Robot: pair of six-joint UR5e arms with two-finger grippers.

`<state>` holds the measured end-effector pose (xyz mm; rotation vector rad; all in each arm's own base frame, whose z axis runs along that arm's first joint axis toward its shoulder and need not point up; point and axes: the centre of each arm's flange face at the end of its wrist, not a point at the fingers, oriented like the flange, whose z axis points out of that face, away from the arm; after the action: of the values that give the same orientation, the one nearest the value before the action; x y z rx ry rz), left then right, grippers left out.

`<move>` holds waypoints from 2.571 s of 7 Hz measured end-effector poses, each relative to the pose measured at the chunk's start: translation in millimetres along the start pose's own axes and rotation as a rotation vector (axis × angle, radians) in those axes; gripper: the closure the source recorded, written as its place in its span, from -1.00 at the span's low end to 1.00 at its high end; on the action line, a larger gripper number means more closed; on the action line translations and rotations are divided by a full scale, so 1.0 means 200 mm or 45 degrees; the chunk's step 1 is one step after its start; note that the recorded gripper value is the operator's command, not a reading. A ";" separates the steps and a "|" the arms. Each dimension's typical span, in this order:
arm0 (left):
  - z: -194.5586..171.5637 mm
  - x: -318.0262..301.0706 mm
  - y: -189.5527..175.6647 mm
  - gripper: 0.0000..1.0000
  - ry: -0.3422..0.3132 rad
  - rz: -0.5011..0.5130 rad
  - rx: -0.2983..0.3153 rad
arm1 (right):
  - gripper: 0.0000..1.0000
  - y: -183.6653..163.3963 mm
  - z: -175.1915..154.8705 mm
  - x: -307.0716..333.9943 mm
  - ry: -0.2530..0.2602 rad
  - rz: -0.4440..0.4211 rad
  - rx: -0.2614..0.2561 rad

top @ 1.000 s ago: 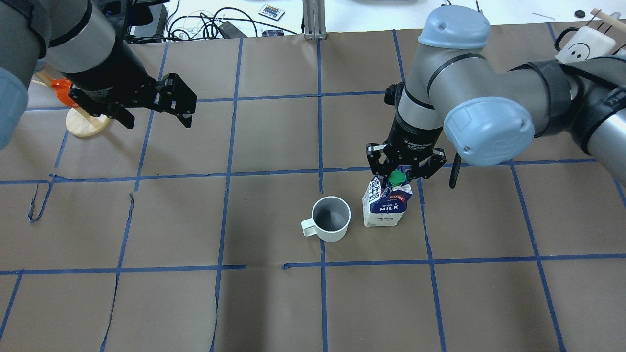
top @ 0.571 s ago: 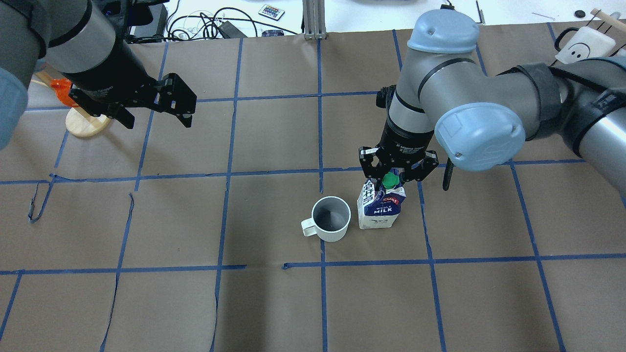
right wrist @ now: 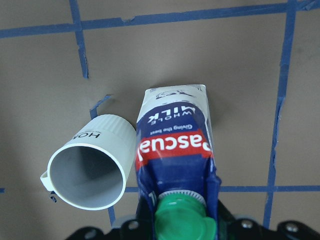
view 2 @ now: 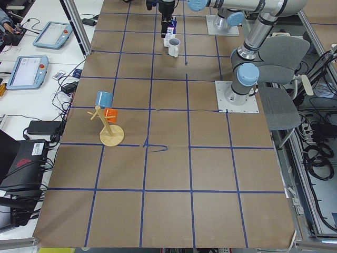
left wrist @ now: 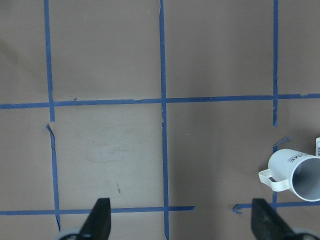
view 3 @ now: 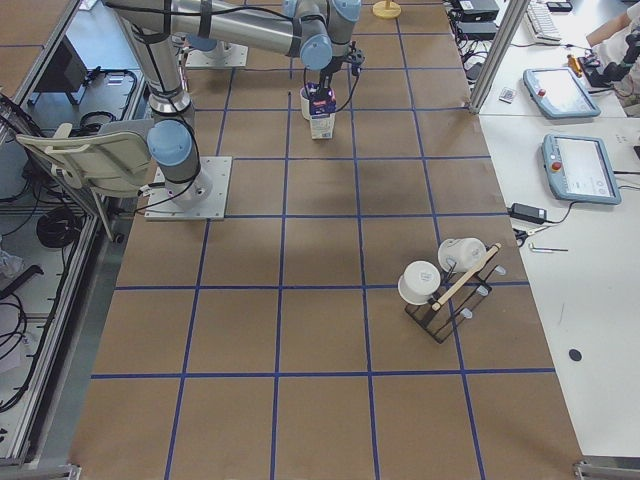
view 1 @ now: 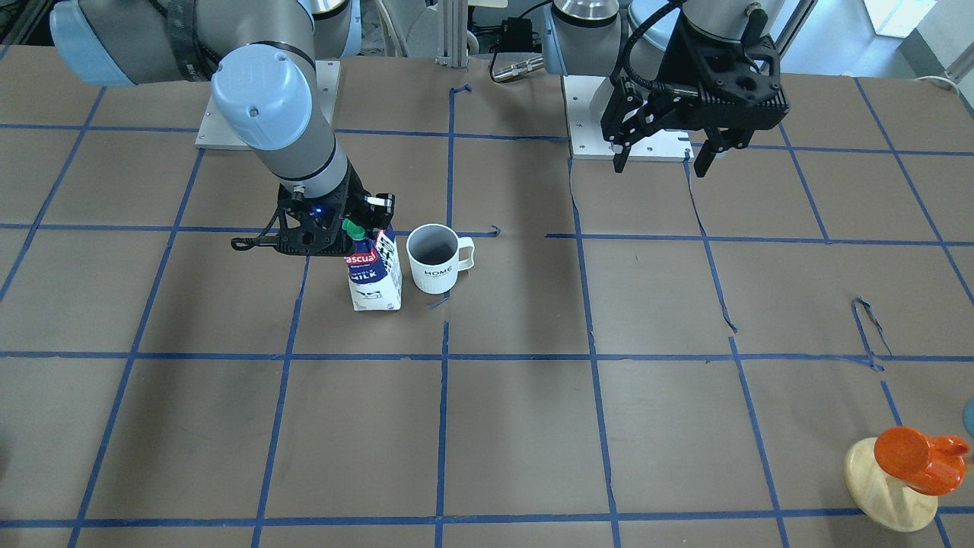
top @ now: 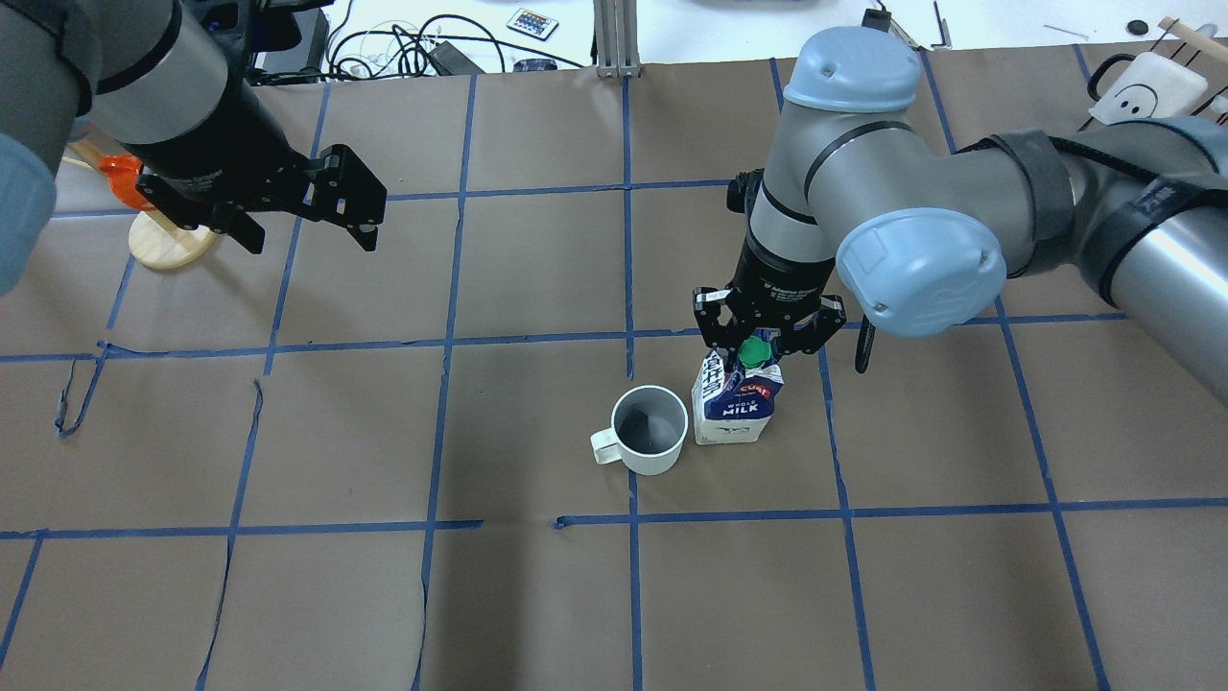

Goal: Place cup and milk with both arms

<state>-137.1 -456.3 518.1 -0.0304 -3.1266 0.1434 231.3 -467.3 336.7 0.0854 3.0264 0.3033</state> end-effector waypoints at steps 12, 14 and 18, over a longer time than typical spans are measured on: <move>-0.01 0.00 0.01 -1.00 0.000 0.003 0.001 | -1.00 0.08 -0.84 0.56 0.204 0.092 0.269; -0.01 -0.01 0.01 -1.00 -0.004 0.020 0.006 | -1.00 0.09 -0.82 0.52 0.118 0.080 0.238; -0.01 0.00 0.01 -1.00 -0.001 0.032 0.006 | -1.00 0.10 -0.81 0.48 0.021 0.073 0.221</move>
<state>-136.5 -453.5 520.8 -0.0691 -3.1279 0.1514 119.7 -472.3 489.8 0.1835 3.0645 0.0445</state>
